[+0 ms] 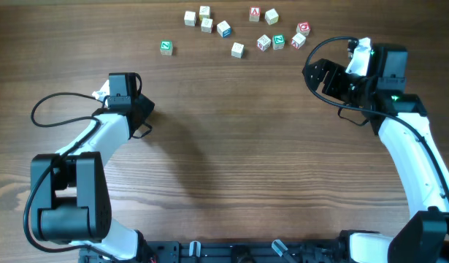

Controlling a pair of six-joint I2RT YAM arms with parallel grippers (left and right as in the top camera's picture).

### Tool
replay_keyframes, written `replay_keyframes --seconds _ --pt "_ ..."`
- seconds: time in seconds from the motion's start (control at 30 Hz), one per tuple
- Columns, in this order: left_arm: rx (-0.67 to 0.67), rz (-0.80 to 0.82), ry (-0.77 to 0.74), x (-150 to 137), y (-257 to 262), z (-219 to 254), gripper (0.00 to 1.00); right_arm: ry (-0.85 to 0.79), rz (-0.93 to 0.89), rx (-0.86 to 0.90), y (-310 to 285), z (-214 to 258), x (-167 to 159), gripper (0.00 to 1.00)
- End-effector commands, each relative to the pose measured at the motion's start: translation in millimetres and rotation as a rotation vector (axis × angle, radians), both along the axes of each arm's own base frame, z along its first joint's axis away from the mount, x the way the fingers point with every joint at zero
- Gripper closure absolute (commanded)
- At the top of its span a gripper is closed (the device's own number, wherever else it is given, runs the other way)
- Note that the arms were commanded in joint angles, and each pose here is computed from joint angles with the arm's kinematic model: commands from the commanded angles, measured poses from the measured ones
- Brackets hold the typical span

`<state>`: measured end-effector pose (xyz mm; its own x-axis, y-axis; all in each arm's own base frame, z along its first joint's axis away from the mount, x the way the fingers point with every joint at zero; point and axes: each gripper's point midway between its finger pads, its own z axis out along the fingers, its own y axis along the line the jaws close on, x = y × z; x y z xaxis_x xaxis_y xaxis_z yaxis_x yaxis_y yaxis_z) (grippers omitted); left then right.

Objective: Form a circle

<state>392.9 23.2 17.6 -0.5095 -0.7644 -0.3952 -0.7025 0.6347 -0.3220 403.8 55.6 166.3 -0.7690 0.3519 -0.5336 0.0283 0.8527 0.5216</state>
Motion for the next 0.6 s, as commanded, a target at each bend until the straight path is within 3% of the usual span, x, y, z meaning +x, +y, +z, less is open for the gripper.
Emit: replay_keyframes --seconds 0.0,0.57 --pt "0.017 0.01 0.013 -2.1 2.7 -5.5 0.59 -0.007 -0.011 -0.003 -1.4 3.9 4.5 0.0" --pt "0.017 0.01 -0.022 5.2 2.9 -1.2 0.66 -0.006 -0.011 -0.003 -1.5 3.8 4.5 0.0"
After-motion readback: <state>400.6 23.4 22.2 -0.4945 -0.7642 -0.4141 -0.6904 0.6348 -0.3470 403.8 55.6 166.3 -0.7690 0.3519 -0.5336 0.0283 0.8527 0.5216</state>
